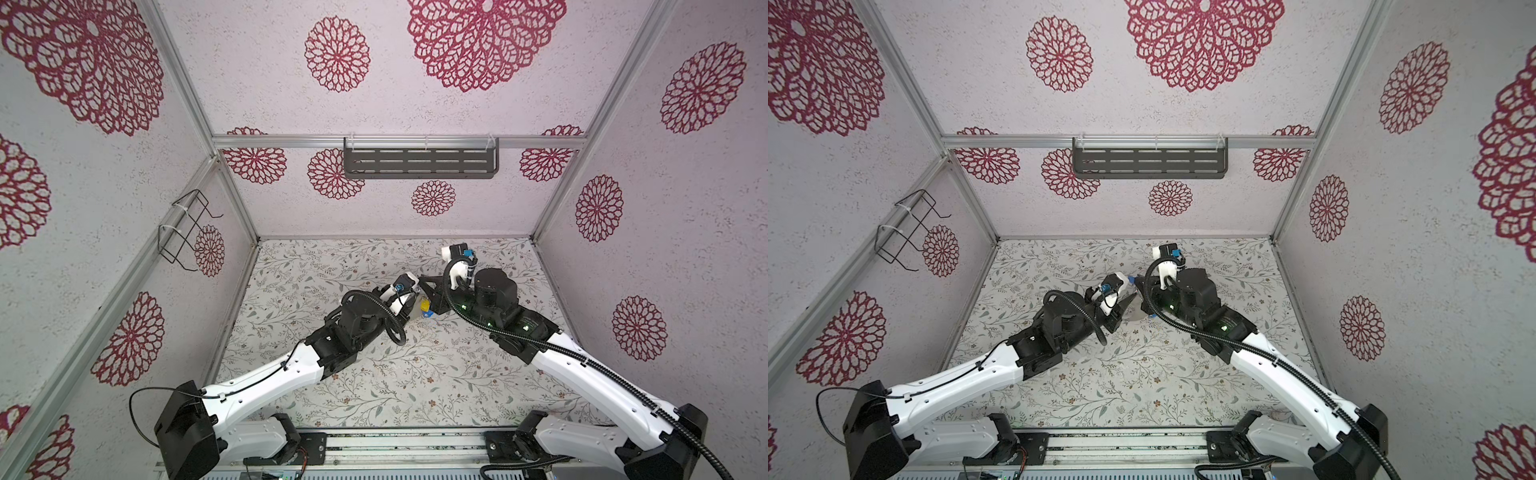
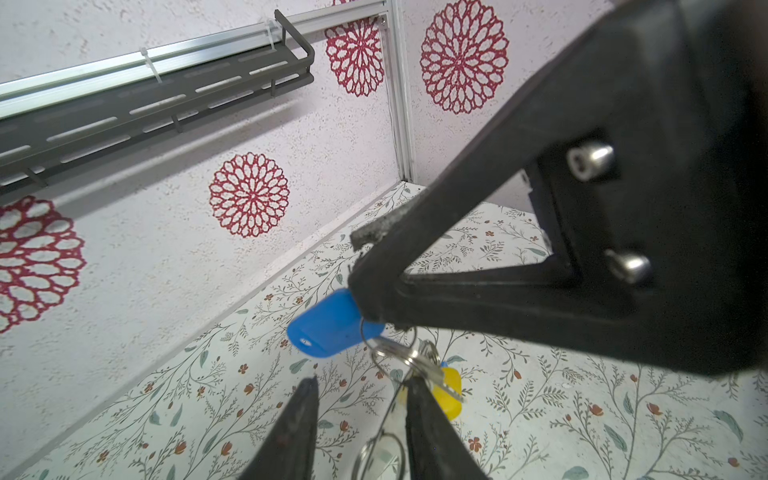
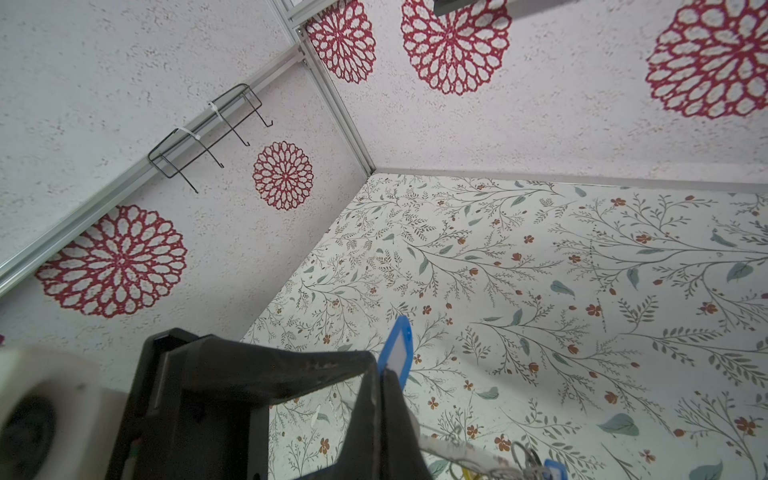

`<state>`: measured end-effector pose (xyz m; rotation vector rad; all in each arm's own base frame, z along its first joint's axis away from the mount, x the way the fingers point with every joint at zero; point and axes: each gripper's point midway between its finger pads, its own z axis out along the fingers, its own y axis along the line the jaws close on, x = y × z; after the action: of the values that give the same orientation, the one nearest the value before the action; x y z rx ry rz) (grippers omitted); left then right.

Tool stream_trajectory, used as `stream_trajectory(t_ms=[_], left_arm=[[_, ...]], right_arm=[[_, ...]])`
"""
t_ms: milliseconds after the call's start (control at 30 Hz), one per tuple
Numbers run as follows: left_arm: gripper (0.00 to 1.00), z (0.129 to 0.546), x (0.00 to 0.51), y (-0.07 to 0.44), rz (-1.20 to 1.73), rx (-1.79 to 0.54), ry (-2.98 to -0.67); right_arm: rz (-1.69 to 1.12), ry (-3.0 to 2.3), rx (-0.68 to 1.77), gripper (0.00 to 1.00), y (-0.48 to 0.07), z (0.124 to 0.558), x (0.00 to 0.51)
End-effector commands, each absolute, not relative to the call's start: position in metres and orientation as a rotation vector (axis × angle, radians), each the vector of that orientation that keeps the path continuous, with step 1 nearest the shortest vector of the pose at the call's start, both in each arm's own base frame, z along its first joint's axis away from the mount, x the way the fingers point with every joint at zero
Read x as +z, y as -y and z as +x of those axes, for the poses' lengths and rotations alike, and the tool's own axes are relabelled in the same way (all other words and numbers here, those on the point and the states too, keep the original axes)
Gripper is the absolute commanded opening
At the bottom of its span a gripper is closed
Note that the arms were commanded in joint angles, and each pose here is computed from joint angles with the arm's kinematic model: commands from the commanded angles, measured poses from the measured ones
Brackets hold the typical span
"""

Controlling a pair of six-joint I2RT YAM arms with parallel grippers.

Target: Remove the keys from the keyring

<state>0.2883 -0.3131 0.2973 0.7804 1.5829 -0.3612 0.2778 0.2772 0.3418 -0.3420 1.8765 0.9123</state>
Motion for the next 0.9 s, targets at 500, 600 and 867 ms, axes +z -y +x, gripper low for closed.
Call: stream_trajectory(t_ms=[500, 600, 867], left_arm=[[0.27, 0.292, 0.305, 0.312, 0.784, -0.280, -1.566], [0.25, 0.293, 0.307, 0.312, 0.785, -0.275, -1.564], [0.29, 0.293, 0.310, 0.315, 0.791, -0.281, -1.557]], right_arm=[[-0.356, -1.747, 0.957, 0.00, -0.279, 0.274, 0.389], [-0.360, -1.745, 0.966, 0.00, -0.280, 0.274, 0.390], [-0.369, -1.743, 0.977, 0.00, -0.283, 0.272, 0.391]])
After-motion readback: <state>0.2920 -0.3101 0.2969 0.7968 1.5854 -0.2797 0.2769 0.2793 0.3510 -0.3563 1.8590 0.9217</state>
